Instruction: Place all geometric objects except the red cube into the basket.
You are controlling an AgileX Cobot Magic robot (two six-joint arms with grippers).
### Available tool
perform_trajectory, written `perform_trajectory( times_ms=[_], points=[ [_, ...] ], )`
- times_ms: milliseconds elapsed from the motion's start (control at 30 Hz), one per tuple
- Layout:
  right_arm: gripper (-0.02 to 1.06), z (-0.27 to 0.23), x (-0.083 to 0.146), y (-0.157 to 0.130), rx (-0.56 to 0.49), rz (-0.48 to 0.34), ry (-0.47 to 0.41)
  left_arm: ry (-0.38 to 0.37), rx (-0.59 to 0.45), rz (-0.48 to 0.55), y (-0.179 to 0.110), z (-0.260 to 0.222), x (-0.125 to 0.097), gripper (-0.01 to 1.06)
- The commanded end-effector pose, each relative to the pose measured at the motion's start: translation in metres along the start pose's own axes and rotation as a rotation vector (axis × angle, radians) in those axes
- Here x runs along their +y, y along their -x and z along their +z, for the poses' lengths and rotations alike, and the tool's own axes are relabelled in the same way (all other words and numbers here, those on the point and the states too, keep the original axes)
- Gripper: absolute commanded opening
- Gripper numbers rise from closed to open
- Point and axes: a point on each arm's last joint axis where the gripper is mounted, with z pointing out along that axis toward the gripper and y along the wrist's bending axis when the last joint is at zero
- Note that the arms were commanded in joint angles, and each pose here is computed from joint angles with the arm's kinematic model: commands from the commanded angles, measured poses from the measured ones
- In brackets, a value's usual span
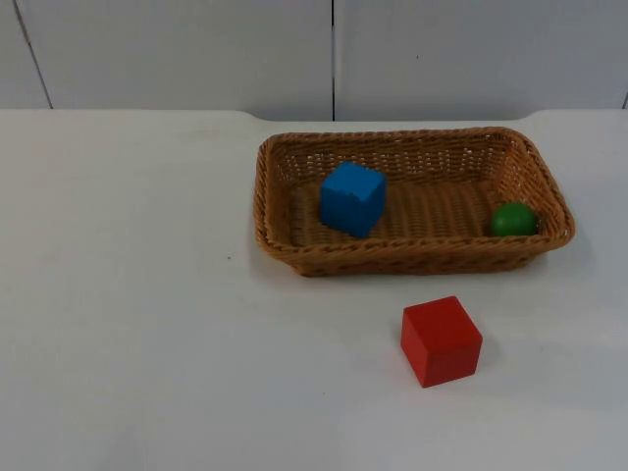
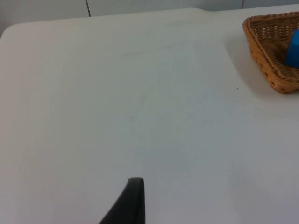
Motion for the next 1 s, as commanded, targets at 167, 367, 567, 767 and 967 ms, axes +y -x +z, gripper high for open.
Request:
perform_trajectory(
  times_ms=[167,367,567,767,967],
  points=[
    [1.05,-0.0010,0.0015,-0.0006,-0.003,0.063,-0.130,0.008,-0.006,-0.004,-0.0009,0.0009,0.0004,1.05],
    [1.05,-0.0018,0.0035,-0.0007,0.002,0.167,-0.332,0.008,-0.006,-0.004,-0.0009,0.0009,0.0004,1.05],
    [1.05,-0.0021,0.0045,-0.0008,0.005,0.221,-0.437,0.008,-0.006,-0.004,-0.0009,0.0009,0.0004,1.05],
    [1.05,-0.0021,0.0046,-0.0008,0.005,0.226,-0.447,0.008,-0.006,-0.004,-0.0009,0.0009,0.0004,1.05],
    [1.05,-0.0021,0.0046,-0.0008,0.005,0.226,-0.447,0.060,-0.007,-0.033,-0.0007,0.0013,0.0000,1.05]
  ],
)
